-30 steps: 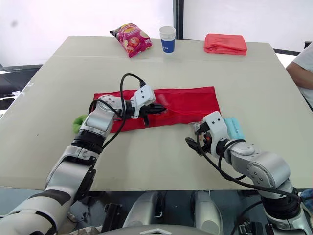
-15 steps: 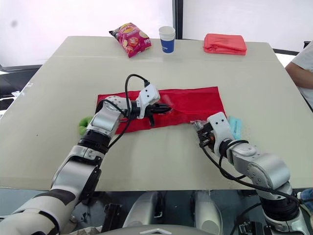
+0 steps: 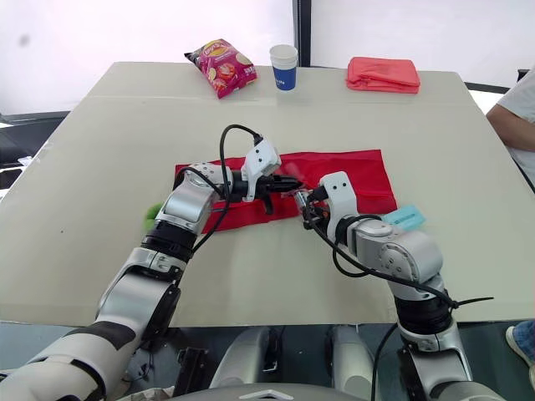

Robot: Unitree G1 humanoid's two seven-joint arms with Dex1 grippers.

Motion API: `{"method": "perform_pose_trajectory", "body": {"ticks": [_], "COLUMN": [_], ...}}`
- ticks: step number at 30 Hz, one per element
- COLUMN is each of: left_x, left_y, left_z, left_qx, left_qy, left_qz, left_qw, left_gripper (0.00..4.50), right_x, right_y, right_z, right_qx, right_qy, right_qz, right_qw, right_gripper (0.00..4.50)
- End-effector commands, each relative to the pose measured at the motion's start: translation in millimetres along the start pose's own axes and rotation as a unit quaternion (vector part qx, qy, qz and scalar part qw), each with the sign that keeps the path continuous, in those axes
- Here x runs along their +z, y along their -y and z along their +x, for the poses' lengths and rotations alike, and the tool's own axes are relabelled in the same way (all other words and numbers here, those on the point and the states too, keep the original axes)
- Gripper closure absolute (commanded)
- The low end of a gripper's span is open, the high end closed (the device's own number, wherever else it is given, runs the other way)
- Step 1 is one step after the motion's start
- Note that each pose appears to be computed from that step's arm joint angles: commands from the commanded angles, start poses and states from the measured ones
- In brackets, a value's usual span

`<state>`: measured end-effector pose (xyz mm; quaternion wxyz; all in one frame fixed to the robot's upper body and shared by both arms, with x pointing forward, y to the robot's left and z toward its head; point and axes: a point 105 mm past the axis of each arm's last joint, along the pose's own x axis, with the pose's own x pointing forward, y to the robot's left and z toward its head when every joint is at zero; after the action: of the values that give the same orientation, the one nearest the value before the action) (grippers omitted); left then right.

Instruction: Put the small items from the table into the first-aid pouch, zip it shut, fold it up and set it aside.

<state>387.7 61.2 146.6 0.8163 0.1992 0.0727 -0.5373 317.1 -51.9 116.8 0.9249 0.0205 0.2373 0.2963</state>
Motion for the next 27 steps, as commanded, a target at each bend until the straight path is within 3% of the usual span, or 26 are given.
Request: {"method": "perform_pose_trajectory", "body": {"ticks": [1, 13, 16, 17, 19, 21, 27], "left_x": [19.0, 12.1, 10.4, 11.0, 11.9, -3.9, -24.9], "left_y": [6.1, 25.8, 29.6, 30.5, 23.0, 12.2, -0.3], "left_z": [1.7, 10.6, 3.7, 1.6, -1.0, -12.2, -26.7], "left_qx": [-0.009, -0.041, -0.069, -0.075, -0.051, -0.024, 0.015], "left_qy": [0.030, 0.023, 0.021, 0.021, 0.020, -0.024, -0.071], "left_qz": [0.018, 0.011, -0.019, -0.019, -0.004, 0.051, 0.103], "left_qw": [0.999, 0.999, 0.997, 0.997, 0.998, 0.998, 0.992], "left_gripper": [4.50, 4.50, 4.50, 3.90, 3.47, 2.80, 2.78], "right_x": [12.9, 37.7, 37.0, 36.2, 35.2, 34.1, 36.1], "right_y": [-0.8, 11.3, 15.9, 16.6, 16.7, 17.1, 18.8], "right_z": [1.9, 17.0, 20.0, 20.5, 20.8, 20.5, 20.7], "right_qx": [-0.009, -0.046, -0.054, -0.055, -0.055, -0.056, -0.057], "right_qy": [0.020, 0.052, 0.051, 0.050, 0.049, 0.049, 0.052], "right_qz": [-0.009, 0.063, 0.073, 0.073, 0.074, 0.073, 0.070], "right_qw": [1.000, 0.996, 0.995, 0.995, 0.995, 0.995, 0.995], "right_gripper": [4.12, 4.12, 4.12, 4.12, 4.12, 4.12, 4.12]}}
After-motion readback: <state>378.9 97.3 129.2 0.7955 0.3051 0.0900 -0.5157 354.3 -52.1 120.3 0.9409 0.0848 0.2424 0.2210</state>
